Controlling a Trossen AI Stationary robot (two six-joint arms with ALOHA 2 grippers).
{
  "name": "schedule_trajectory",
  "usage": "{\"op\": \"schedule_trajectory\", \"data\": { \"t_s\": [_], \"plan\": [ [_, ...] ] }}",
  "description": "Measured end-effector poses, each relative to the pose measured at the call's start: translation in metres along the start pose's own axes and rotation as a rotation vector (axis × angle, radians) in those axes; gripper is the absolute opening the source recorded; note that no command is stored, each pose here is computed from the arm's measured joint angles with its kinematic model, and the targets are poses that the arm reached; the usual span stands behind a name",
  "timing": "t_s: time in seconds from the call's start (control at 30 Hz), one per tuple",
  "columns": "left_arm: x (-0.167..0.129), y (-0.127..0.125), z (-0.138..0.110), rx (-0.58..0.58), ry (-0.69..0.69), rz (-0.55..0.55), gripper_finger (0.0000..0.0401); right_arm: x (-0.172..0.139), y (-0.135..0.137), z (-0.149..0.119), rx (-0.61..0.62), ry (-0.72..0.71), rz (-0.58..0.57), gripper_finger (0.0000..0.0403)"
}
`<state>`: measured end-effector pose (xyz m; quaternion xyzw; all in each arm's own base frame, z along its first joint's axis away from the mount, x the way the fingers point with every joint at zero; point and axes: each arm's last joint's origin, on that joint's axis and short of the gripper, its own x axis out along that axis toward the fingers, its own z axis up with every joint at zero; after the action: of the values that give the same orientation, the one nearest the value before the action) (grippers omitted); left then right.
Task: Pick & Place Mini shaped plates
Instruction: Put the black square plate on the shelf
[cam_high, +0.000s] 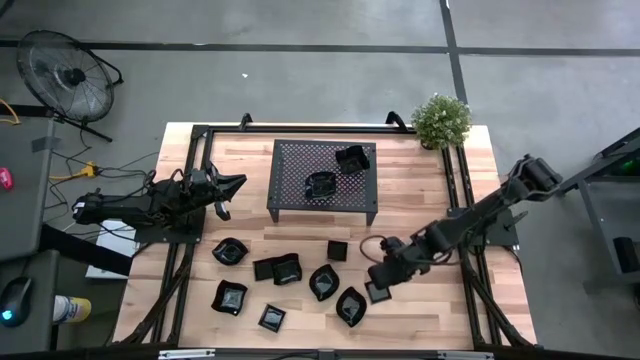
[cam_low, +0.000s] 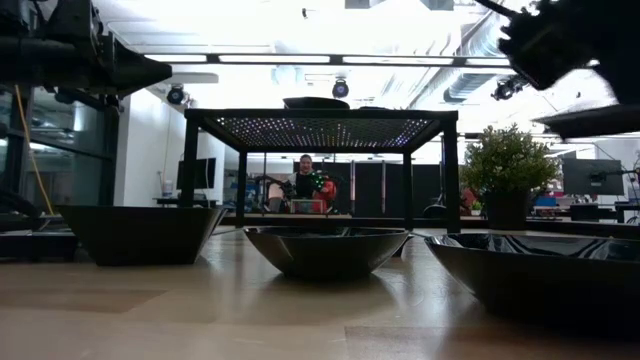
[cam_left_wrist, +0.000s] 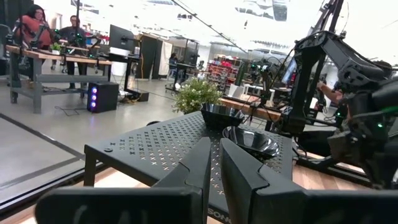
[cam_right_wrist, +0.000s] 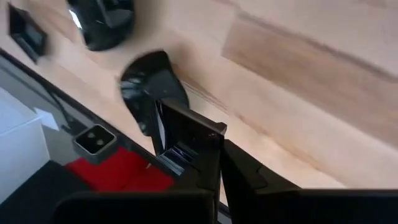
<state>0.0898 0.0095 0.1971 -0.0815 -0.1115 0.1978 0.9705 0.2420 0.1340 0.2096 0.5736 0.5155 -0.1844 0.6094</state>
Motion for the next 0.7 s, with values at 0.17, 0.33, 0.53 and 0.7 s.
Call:
{"op": "schedule_trajectory", "data": {
  "t_s": [0.17, 0.33, 0.53, 0.7],
  "plan": [
    [0.0, 0.0, 0.0, 0.0, 0.0, 0.0, 0.0033, -0.009, 0.011, 0.018, -0.073, -0.018, 0.041, 0.0006],
    [0.0, 0.0, 0.0, 0.0, -0.001, 0.0, 0.0033, -0.022, 0.024, 0.036, -0.13, -0.04, 0.083, 0.0003],
    [0.0, 0.0, 0.0, 0.0, 0.0, 0.0, 0.0033, -0.04, 0.039, 0.05, -0.199, -0.087, 0.108, 0.0004],
    [0.0, 0.0, 0.0, 0.0, 0.0, 0.0, 0.0033, -0.045, 0.043, 0.052, -0.234, -0.101, 0.114, 0.0002]
  ]
}}
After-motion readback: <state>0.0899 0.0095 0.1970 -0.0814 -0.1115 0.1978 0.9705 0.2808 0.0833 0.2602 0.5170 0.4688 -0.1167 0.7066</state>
